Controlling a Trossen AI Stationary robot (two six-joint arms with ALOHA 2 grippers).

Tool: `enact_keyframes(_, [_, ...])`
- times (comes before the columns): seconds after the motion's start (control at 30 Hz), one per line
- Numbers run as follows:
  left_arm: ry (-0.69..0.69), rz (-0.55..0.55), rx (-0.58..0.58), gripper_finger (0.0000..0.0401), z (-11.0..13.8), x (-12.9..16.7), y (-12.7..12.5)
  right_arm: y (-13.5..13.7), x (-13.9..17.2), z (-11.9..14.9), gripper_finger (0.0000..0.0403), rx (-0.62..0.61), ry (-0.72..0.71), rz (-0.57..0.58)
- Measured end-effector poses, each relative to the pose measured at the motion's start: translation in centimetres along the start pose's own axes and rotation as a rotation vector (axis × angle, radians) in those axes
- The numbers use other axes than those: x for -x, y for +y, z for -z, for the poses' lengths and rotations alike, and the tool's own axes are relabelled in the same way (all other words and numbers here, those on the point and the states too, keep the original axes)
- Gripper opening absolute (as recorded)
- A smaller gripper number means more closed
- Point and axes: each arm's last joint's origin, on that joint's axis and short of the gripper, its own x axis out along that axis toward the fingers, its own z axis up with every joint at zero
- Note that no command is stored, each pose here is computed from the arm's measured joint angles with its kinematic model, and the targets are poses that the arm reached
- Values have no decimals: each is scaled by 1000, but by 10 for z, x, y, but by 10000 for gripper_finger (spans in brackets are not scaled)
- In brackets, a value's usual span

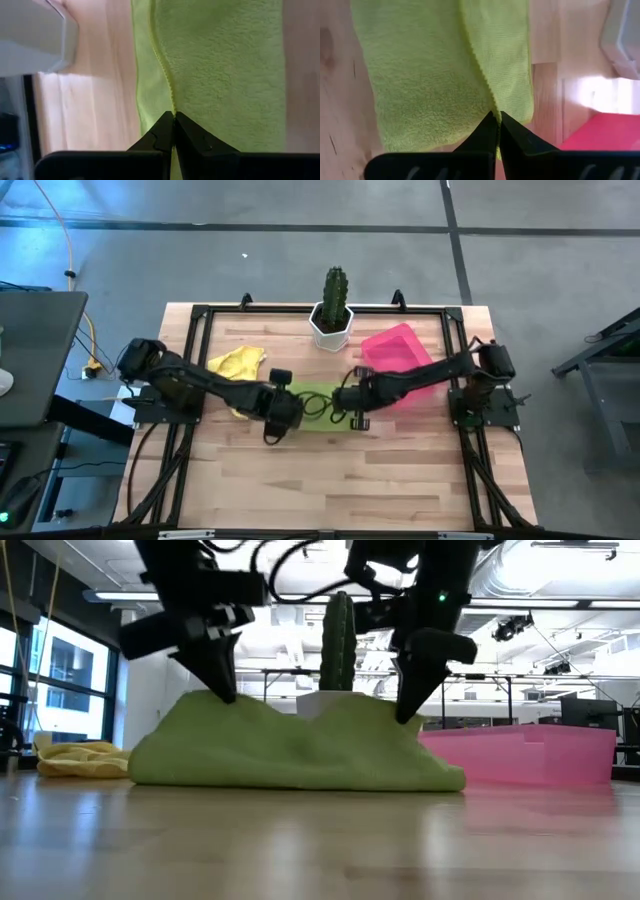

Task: Roll microfiber towels into tight, uniform cylinder then place into a basket
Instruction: Fold the green towel

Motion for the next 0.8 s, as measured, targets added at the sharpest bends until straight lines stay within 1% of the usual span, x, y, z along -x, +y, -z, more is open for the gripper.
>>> enact_keyframes(0.07, [9,11,6,7,1,-5,6,-7,-3,0,0,9,12,-26])
enact_keyframes(0.2, [15,-4,5,7,6,-18,15,-21,-7,-1,0,20,22,-21])
enact_keyframes(0.3, [18,1,19,7,7,-25,22,-31,-10,-2,0,-2,30,-43])
enact_keyframes(0.43, [18,2,43,7,7,-28,28,-42,-14,-2,0,-42,39,-106])
enact_keyframes(0.53, [24,-6,59,7,8,-30,32,-46,-15,-2,1,-57,40,-126])
enact_keyframes(0.7, [24,53,110,7,9,-31,34,-49,-20,-3,0,-68,46,-143])
enact_keyframes(0.8, [24,53,120,7,9,-31,34,-50,-24,-3,0,-59,49,-161])
